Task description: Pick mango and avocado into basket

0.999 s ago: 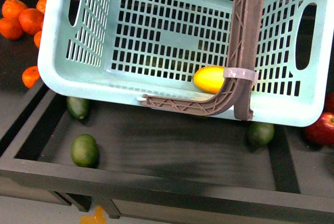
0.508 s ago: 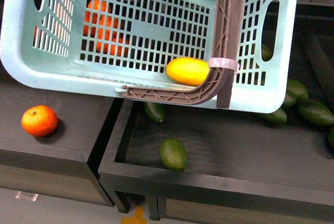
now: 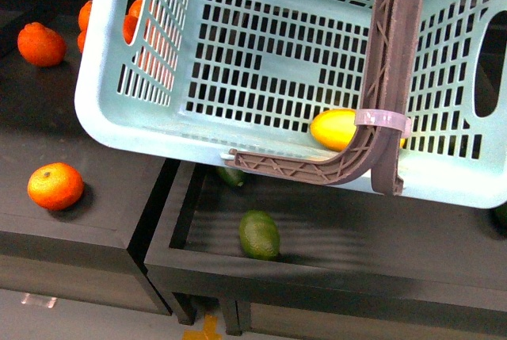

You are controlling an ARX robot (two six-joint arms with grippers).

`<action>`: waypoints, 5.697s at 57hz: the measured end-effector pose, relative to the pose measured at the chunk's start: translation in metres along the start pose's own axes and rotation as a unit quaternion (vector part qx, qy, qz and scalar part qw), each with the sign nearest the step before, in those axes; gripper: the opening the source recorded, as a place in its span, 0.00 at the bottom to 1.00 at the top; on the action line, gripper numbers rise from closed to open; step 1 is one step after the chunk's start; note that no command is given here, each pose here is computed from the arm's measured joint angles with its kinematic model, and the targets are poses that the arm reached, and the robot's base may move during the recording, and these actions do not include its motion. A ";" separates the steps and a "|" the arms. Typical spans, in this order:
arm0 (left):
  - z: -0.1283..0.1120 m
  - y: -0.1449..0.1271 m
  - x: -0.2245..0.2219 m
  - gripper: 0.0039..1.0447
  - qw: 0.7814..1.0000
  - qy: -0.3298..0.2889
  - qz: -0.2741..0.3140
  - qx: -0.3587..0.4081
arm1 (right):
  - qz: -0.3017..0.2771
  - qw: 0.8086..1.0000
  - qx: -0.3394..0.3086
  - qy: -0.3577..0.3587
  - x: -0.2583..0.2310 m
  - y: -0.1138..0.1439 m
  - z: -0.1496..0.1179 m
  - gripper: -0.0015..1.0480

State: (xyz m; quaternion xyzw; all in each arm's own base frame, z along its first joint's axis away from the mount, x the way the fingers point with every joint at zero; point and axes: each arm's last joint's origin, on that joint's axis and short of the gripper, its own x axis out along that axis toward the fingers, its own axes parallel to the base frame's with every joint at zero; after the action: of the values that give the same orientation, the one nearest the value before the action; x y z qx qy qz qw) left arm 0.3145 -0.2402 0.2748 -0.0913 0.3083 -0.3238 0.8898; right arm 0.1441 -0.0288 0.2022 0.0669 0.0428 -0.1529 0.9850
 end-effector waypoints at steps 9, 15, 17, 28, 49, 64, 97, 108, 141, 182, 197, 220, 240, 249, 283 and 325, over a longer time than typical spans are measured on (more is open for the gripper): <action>0.001 0.004 -0.001 0.08 1.000 -0.005 0.012 -0.002 | -0.010 0.997 -0.005 0.075 0.076 0.003 0.006 0.93; 0.002 0.004 -0.001 0.08 1.000 -0.005 0.013 -0.002 | -0.005 0.994 -0.017 0.112 0.110 0.001 -0.006 0.93; 0.002 0.004 -0.001 0.08 1.000 -0.005 0.013 -0.002 | -0.002 0.993 -0.023 0.118 0.118 0.000 -0.010 0.93; 0.001 0.004 -0.001 0.08 1.000 -0.003 0.007 -0.002 | 0.015 0.980 -0.072 0.185 0.174 -0.010 -0.060 0.93; 0.001 0.003 0.000 0.08 1.000 -0.004 0.010 -0.001 | 0.028 0.950 -0.143 0.276 0.238 -0.037 -0.149 0.93; 0.001 0.003 0.000 0.08 1.000 -0.003 0.009 -0.002 | 0.057 0.936 -0.168 0.303 0.248 -0.044 -0.190 0.93; 0.001 0.003 0.000 0.08 1.000 -0.003 0.008 -0.002 | 0.093 0.930 -0.174 0.311 0.288 -0.030 -0.239 0.93; 0.001 0.003 0.000 0.08 1.000 -0.003 0.008 -0.001 | 0.102 0.931 -0.176 0.303 0.310 -0.022 -0.239 0.93; 0.001 0.003 0.000 0.08 1.000 -0.003 0.008 -0.001 | 0.094 0.927 -0.171 0.321 0.335 -0.018 -0.267 0.93; 0.001 0.003 0.000 0.08 1.000 -0.003 0.008 -0.001 | 0.074 0.940 -0.149 0.299 0.348 -0.013 -0.261 0.83; 0.001 0.003 0.000 0.08 1.000 -0.003 0.008 -0.002 | 0.075 0.940 -0.147 0.299 0.347 -0.012 -0.261 0.54; 0.001 0.003 0.000 0.08 1.000 -0.003 0.008 -0.001 | 0.071 0.942 -0.138 0.297 0.344 -0.013 -0.260 0.54; 0.001 0.003 0.000 0.08 1.000 -0.003 0.008 -0.001 | 0.061 0.972 -0.084 0.212 0.329 -0.019 -0.159 0.53; 0.001 0.003 0.000 0.08 1.000 -0.003 0.008 -0.001 | 0.066 0.982 -0.070 0.165 0.312 -0.018 -0.100 0.53; 0.001 0.003 0.000 0.08 1.000 -0.003 0.008 -0.001 | 0.205 0.975 -0.043 0.069 0.158 0.058 0.043 0.53; 0.002 0.004 -0.001 0.08 1.000 -0.005 0.011 -0.002 | 0.223 0.969 -0.077 0.072 0.121 0.153 0.006 0.94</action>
State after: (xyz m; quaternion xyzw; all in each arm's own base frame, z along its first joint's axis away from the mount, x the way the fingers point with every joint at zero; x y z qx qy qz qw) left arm 0.3171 -0.2365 0.2751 -0.0908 0.3058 -0.3128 0.8946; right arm 0.3066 0.0788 0.2132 0.0099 0.1087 0.0800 0.9908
